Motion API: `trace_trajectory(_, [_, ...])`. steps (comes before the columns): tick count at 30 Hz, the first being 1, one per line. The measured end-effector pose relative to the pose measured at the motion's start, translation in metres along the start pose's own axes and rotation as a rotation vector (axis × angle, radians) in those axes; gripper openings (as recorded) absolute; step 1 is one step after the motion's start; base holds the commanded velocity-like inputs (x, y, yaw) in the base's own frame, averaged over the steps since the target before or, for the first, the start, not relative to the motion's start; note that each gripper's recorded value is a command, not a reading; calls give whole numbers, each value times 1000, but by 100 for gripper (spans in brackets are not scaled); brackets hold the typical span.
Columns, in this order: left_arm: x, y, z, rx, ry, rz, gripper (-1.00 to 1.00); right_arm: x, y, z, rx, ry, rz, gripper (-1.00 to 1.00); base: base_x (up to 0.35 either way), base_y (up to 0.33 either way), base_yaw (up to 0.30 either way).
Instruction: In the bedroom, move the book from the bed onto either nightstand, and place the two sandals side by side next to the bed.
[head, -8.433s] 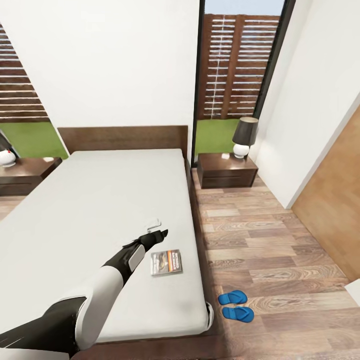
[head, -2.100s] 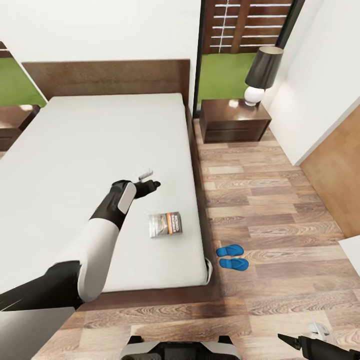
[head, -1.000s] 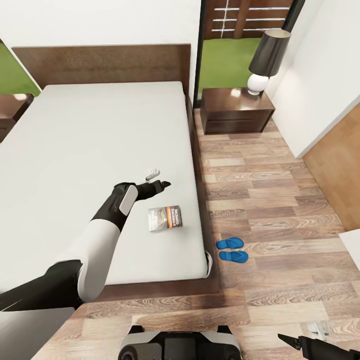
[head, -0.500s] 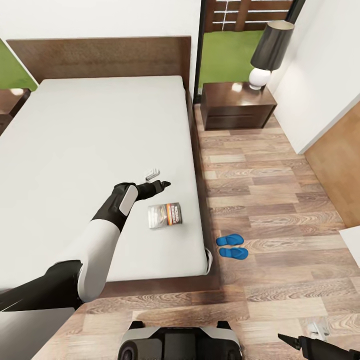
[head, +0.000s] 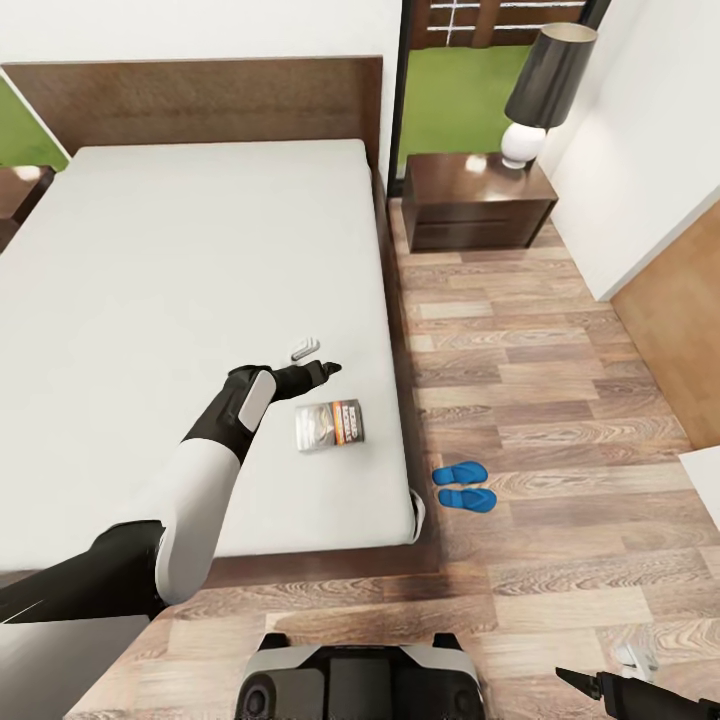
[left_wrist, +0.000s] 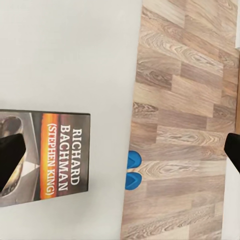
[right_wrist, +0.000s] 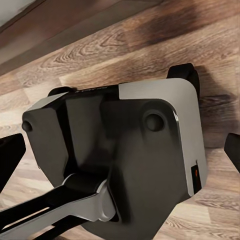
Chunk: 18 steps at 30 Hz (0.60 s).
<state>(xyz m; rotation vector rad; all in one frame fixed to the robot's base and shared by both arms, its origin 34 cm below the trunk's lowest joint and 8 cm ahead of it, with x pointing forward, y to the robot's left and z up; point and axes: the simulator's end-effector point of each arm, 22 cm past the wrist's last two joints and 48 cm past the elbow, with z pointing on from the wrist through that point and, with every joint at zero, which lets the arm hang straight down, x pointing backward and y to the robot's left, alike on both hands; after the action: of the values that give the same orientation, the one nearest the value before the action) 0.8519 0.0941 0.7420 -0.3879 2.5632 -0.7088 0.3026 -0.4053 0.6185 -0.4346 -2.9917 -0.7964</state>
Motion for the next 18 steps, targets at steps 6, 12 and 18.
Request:
trace_trajectory(6, [5,4,4,-4,8,-4,100,3,-2,1,3,8,5,100,0,0,0])
trace_trajectory(12, [9,8,8,-7,16,-8,100,7,-4,3,6,16,10,100,0,0,0])
trace_trajectory(18, [13,12,12,-11,22,-12,100,10,-6,4,8,24,14,100,0,0,0])
